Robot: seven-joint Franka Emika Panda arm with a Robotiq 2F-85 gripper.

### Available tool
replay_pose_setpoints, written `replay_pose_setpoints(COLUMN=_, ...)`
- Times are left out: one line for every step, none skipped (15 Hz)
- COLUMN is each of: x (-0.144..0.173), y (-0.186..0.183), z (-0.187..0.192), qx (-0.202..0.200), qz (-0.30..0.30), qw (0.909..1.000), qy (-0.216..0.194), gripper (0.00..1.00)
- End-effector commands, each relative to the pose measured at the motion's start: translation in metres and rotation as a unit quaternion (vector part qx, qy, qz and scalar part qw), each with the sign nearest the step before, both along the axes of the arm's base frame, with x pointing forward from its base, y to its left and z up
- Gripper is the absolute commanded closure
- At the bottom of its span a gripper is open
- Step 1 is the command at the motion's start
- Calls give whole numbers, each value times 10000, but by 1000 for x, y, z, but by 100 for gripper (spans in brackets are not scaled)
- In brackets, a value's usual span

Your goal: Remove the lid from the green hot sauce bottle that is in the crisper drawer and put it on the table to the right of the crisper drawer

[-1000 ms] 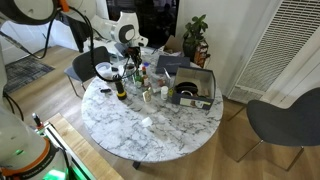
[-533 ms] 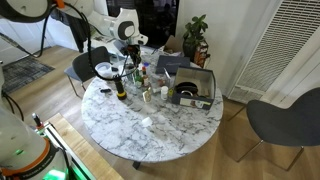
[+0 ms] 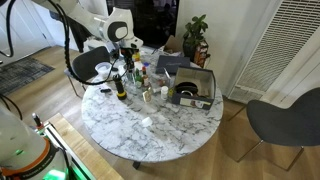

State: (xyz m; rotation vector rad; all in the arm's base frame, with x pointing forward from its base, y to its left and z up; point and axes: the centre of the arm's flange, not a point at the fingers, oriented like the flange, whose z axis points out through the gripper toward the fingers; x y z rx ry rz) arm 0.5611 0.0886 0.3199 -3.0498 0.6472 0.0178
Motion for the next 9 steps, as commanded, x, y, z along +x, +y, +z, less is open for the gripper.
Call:
replay_pose_setpoints(x=-58, y=-37, z=-9, qx=-52, qz=-755, qw=9971, qy=-37, gripper=93)
replay_pose_setpoints(x=-65, y=-49, z=-13, qx=-139, qz=-940, qw=9954, qy=-76, gripper=93)
replay_pose_setpoints(x=-69, y=-62, z=-18, qx=-162, qz=-1129, qw=9933, qy=-205, gripper=93)
replay_pose_setpoints(x=-72, y=-74, z=-22, qx=-168, qz=-1313, qw=9907, qy=-306, gripper=93)
replay_pose_setpoints(x=-72, y=-85, z=-28, qx=-222, qz=-1454, qw=9881, qy=-446, gripper=93)
replay_pose_setpoints(x=-70, y=-95, z=-33, qx=-305, qz=-1561, qw=9857, qy=-566, gripper=93)
replay_pose_setpoints(x=-67, y=-104, z=-39, qx=-387, qz=-1622, qw=9835, qy=-705, gripper=93)
replay_pose_setpoints(x=-63, y=-112, z=-48, qx=-399, qz=-1703, qw=9815, qy=-780, gripper=93)
replay_pose_setpoints(x=-60, y=-117, z=-55, qx=-437, qz=-1726, qw=9802, qy=-863, gripper=93)
